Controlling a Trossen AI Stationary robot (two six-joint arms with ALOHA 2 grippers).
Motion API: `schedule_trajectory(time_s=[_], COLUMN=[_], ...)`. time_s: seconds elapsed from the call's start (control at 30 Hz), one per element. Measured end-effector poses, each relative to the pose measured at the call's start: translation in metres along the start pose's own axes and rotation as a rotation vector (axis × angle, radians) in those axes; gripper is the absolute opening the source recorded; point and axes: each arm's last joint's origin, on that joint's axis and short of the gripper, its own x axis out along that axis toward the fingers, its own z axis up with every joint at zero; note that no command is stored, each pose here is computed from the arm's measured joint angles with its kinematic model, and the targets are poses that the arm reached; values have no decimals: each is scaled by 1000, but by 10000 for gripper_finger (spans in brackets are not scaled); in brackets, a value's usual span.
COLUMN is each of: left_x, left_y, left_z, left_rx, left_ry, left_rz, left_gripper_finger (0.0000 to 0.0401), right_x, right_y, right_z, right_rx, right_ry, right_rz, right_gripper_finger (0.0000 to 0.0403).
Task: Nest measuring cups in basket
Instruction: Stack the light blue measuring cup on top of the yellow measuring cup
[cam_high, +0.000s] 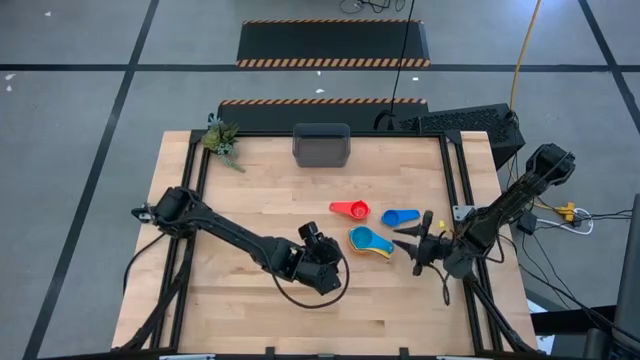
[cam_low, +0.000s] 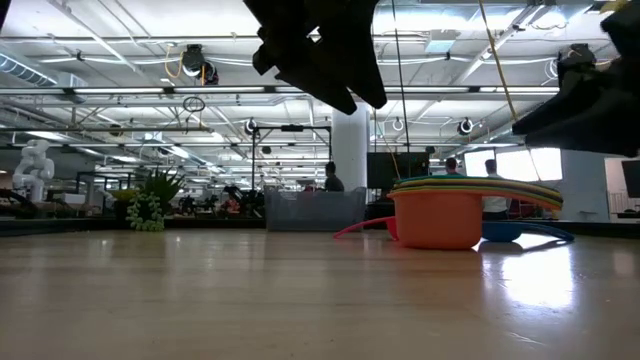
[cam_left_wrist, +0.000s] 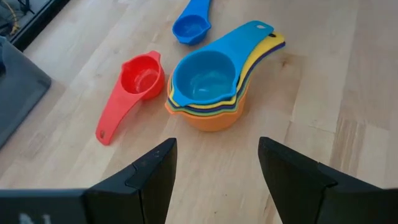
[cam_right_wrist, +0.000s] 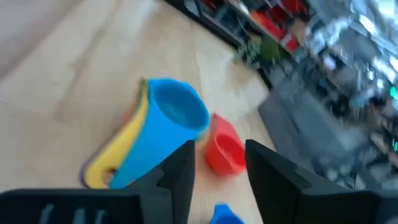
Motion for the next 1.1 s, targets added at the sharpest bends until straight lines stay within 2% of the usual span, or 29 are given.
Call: schedule_trajectory(time_s=[0.1, 0.2, 0.43, 0.63, 0.77, 1.1], left_x=[0, 0, 9, 17, 24, 31], left_y=[-2, -7, -23, -18, -11, -5], left_z=[-1, 0, -3, -9, -13, -17], left_rx=[7, 24, 52, 59, 23, -12], left_ry=[26, 60, -133, -140, -112, -86], left_rz=[-54, -205, -510, -507, -486, -465], left_gripper_finger=[230, 230, 230, 230, 230, 230], right_x=[5, 11, 19, 21, 21, 21], right_y=[-4, -6, -5, -3, -3, -2], right_z=[-6, -12, -20, -19, -15, -13], right_rx=[84, 161, 239, 255, 287, 276], right_ry=[57, 125, 217, 222, 185, 171], right_rz=[3, 76, 189, 253, 258, 309], right_gripper_finger=[112, 93, 60, 46, 44, 44])
